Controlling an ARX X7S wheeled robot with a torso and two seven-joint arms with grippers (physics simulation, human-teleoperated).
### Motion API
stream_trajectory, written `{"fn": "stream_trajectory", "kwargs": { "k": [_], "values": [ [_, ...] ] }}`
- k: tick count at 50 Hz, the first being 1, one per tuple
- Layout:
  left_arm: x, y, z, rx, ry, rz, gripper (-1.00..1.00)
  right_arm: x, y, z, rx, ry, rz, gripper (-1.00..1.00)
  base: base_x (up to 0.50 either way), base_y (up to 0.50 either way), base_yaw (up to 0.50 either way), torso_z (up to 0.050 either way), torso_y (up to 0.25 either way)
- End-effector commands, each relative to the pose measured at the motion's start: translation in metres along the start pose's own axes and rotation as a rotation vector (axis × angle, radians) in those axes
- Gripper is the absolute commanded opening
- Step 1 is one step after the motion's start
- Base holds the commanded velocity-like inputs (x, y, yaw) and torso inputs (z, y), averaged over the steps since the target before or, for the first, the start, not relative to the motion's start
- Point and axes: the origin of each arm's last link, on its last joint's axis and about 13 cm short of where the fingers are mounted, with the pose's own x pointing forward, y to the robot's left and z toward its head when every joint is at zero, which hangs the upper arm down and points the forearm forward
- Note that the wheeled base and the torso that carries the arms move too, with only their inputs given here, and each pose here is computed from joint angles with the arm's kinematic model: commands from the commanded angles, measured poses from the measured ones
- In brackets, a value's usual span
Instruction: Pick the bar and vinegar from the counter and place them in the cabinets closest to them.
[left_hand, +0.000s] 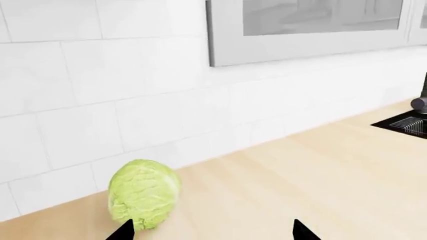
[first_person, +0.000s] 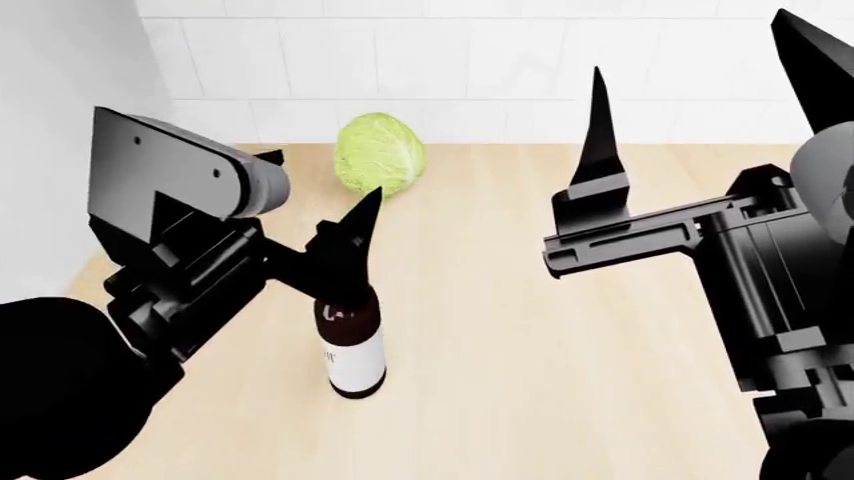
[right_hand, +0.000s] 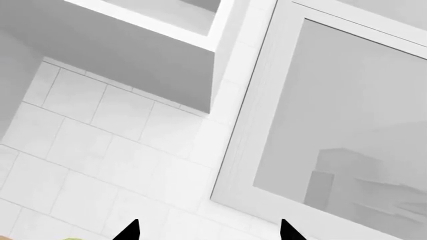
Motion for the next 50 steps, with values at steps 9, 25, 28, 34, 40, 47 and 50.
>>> {"fn": "stream_trajectory", "kwargs": {
  "k": [9, 25, 28, 34, 40, 47, 50],
  "values": [
    [0.001, -0.003, -0.016, -0.008, 0.015, -0.036, 1.00, 0.000, 0.001, -0.002, -0.001, 0.003, 0.003, 1.00, 0.00, 0.00, 0.00, 0.000, 0.000],
    [0.005, -0.004, -0.019, 0.014, 0.023, -0.039, 1.00, -0.001, 0.000, -0.001, -0.003, 0.005, -0.001, 1.00, 0.00, 0.00, 0.00, 0.000, 0.000],
    [0.006, -0.005, -0.020, 0.013, 0.026, -0.045, 1.00, -0.002, 0.000, -0.001, -0.005, 0.006, -0.001, 1.00, 0.00, 0.00, 0.00, 0.000, 0.000],
    [0.009, -0.005, -0.022, 0.009, 0.028, -0.051, 1.00, -0.001, 0.000, -0.001, -0.006, 0.007, -0.001, 1.00, 0.00, 0.00, 0.00, 0.000, 0.000],
    [0.014, -0.005, -0.025, -0.001, 0.035, -0.053, 1.00, -0.001, 0.000, -0.001, -0.010, 0.008, -0.004, 1.00, 0.00, 0.00, 0.00, 0.000, 0.000],
    [0.015, -0.004, -0.031, -0.017, 0.053, -0.051, 1.00, 0.000, 0.001, -0.003, -0.007, 0.006, -0.004, 1.00, 0.00, 0.00, 0.00, 0.000, 0.000],
    [0.015, -0.003, -0.034, -0.022, 0.061, -0.043, 1.00, 0.000, 0.001, -0.003, -0.008, 0.007, -0.004, 1.00, 0.00, 0.00, 0.00, 0.000, 0.000]
  ]
}}
